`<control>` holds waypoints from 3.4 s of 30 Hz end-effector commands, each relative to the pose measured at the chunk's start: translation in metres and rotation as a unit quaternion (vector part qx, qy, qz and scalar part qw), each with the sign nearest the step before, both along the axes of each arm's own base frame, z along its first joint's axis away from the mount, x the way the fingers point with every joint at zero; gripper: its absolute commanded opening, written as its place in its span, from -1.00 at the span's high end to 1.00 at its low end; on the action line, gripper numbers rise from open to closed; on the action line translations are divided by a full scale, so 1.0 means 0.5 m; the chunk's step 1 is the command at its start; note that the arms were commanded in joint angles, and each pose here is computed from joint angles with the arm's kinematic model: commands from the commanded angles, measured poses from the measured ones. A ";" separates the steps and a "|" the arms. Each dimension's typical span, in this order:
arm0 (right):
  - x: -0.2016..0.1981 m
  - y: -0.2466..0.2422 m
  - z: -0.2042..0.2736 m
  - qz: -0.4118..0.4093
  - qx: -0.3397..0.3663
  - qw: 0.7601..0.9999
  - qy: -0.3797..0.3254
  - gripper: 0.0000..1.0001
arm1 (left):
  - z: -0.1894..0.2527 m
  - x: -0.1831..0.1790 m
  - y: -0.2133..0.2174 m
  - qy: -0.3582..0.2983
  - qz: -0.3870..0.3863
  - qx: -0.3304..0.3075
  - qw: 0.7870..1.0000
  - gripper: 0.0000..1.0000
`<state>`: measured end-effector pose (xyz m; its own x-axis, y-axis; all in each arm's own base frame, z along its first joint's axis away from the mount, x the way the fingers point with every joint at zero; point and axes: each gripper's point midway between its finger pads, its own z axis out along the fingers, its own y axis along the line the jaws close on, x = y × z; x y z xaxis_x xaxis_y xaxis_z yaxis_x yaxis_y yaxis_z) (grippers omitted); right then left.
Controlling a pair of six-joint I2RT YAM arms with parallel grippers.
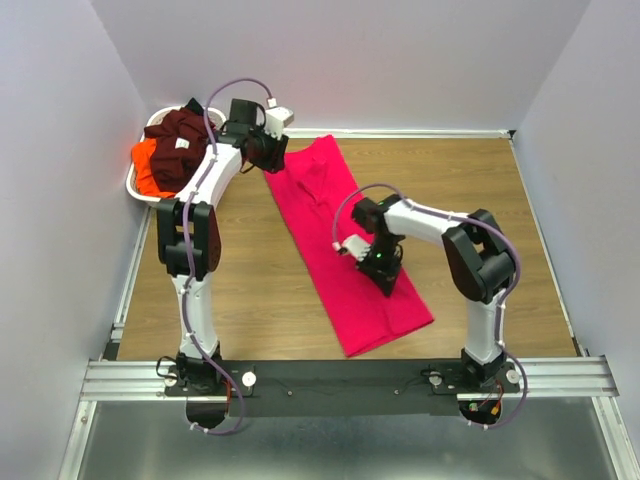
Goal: Fold and stack the t-shirts
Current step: Fold the tshirt
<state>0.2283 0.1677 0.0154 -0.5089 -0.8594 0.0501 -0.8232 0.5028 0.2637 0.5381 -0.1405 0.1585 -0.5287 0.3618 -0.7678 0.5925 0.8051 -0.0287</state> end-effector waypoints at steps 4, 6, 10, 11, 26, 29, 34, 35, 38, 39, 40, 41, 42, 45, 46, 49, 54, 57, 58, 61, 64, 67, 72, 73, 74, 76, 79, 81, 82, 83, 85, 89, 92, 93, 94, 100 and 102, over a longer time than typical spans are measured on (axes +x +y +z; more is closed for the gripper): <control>-0.102 0.162 0.093 0.011 0.143 0.985 0.093 0.39 | -0.136 -0.049 -0.059 0.083 -0.023 0.038 0.996 0.09; -0.094 0.173 0.118 0.006 0.158 0.984 0.082 0.37 | -0.163 -0.048 -0.065 0.096 -0.021 0.041 0.994 0.11; -0.076 0.177 0.157 -0.003 0.176 0.983 0.052 0.33 | -0.212 -0.046 -0.084 0.113 -0.025 0.060 0.991 0.12; -0.069 0.174 0.162 -0.005 0.176 0.983 0.044 0.33 | -0.222 -0.048 -0.087 0.120 -0.028 0.064 0.990 0.12; 0.178 0.054 0.200 -0.213 0.240 0.947 -0.014 0.31 | -0.239 0.085 -0.248 0.029 -0.092 0.077 0.992 0.13; 0.213 0.061 0.198 -0.223 0.245 0.943 -0.030 0.31 | -0.170 0.135 -0.247 -0.051 -0.079 0.082 0.992 0.12; 0.275 0.093 0.203 -0.243 0.271 0.931 -0.044 0.31 | 0.096 0.166 -0.232 -0.190 -0.053 0.052 0.979 -0.57; 0.285 0.097 0.205 -0.246 0.274 0.929 -0.047 0.31 | 0.140 0.167 -0.225 -0.211 -0.047 0.044 0.975 -0.70; 0.310 0.106 0.217 -0.247 0.283 0.925 -0.058 0.30 | 0.255 0.125 -0.213 -0.246 -0.041 0.008 0.968 -0.97; 0.316 0.105 0.219 -0.246 0.281 0.925 -0.065 0.28 | 0.323 0.095 -0.202 -0.269 -0.038 -0.003 0.962 -0.97; 0.320 0.105 0.230 -0.244 0.284 0.924 -0.073 0.27 | 0.293 0.074 -0.203 -0.249 -0.050 -0.007 0.967 -0.97; 0.321 0.105 0.236 -0.243 0.286 0.924 -0.076 0.26 | 0.299 0.054 -0.202 -0.247 -0.058 -0.015 0.967 -0.97; 0.319 0.103 0.244 -0.242 0.287 0.923 -0.081 0.22 | 0.366 0.021 -0.190 -0.276 -0.064 -0.032 0.958 -0.97; 0.298 0.096 0.252 -0.231 0.283 0.928 -0.080 0.17 | 0.359 -0.066 -0.184 -0.259 -0.096 -0.062 0.959 -0.97; 0.282 0.088 0.256 -0.223 0.277 0.931 -0.080 0.16 | 0.322 -0.098 -0.187 -0.244 -0.136 -0.051 0.959 -0.97; 0.229 0.049 0.243 -0.187 0.240 0.949 -0.078 0.17 | 0.244 -0.225 -0.187 -0.184 -0.243 -0.031 0.952 -0.97; 0.205 0.000 0.190 -0.156 0.178 0.966 -0.104 0.19 | 0.099 -0.304 -0.152 -0.104 -0.236 0.000 0.966 -0.68; 0.244 0.005 0.171 -0.174 0.170 0.963 -0.119 0.24 | 0.012 -0.304 -0.146 -0.033 -0.209 0.000 0.977 -0.35; 0.258 0.011 0.165 -0.181 0.172 0.961 -0.121 0.25 | 0.001 -0.296 -0.150 -0.021 -0.201 -0.004 0.979 -0.31; 0.327 0.052 0.165 -0.208 0.202 0.948 -0.130 0.32 | -0.001 -0.241 -0.178 0.001 -0.165 -0.044 0.985 -0.19; 0.412 0.091 0.165 -0.242 0.231 0.930 -0.149 0.36 | 0.018 -0.167 -0.216 0.007 -0.119 -0.097 0.988 -0.17; 0.467 0.120 0.150 -0.270 0.249 0.918 -0.150 0.38 | -0.029 -0.121 -0.244 0.052 -0.091 -0.125 0.987 -0.15; 0.524 0.147 0.067 -0.298 0.249 0.912 -0.127 0.42 | -0.072 -0.077 -0.273 0.094 -0.063 -0.163 0.980 -0.06; 0.527 0.148 0.056 -0.300 0.247 0.913 -0.125 0.42 | -0.085 -0.073 -0.270 0.099 -0.055 -0.162 0.980 -0.05; 0.531 0.150 0.035 -0.307 0.244 0.912 -0.121 0.42 | -0.108 -0.068 -0.262 0.107 -0.043 -0.157 0.981 -0.05; 0.531 0.152 0.020 -0.311 0.244 0.911 -0.117 0.42 | -0.133 -0.063 -0.248 0.118 -0.027 -0.152 0.981 -0.04; 0.529 0.155 0.001 -0.321 0.247 0.907 -0.111 0.42 | -0.178 -0.061 -0.220 0.137 -0.003 -0.136 0.981 -0.04; 0.528 0.157 -0.012 -0.333 0.246 0.904 -0.105 0.41 | -0.211 -0.062 -0.204 0.153 0.011 -0.126 0.980 -0.04; 0.531 0.156 -0.015 -0.337 0.245 0.903 -0.105 0.40 | -0.224 -0.063 -0.201 0.159 0.014 -0.123 0.980 -0.04; 0.533 0.155 -0.020 -0.342 0.244 0.901 -0.105 0.40 | -0.233 -0.057 -0.192 0.159 0.023 -0.115 0.980 -0.02; 0.536 0.151 -0.039 -0.354 0.240 0.899 -0.096 0.40 | -0.252 -0.037 -0.188 0.162 0.027 -0.110 0.980 0.00; 0.548 0.142 -0.070 -0.375 0.235 0.892 -0.086 0.39 | -0.288 -0.016 -0.183 0.186 0.030 -0.102 0.977 0.07; 0.564 0.130 -0.088 -0.391 0.231 0.887 -0.087 0.37 | -0.296 0.009 -0.178 0.182 0.034 -0.104 0.977 0.08; 0.568 0.126 -0.092 -0.396 0.230 0.885 -0.087 0.37 | -0.306 0.016 -0.173 0.185 0.039 -0.105 0.976 0.08; 0.574 0.119 -0.094 -0.403 0.230 0.882 -0.087 0.37 | -0.288 0.034 -0.177 0.171 0.037 -0.109 0.978 0.08; 0.619 0.098 -0.084 -0.412 0.235 0.873 -0.114 0.31 | -0.258 0.070 -0.171 0.145 0.029 -0.125 0.981 0.05; 0.632 0.094 -0.063 -0.410 0.241 0.870 -0.127 0.26 | -0.228 0.076 -0.176 0.133 0.017 -0.138 0.981 -0.11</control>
<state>0.5357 0.2416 0.0290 -0.8846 -0.0988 -0.4557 -0.3646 0.7559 0.5438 0.5755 -0.2357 0.0457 -0.7246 0.1362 -0.6755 0.5062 0.7703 -0.3877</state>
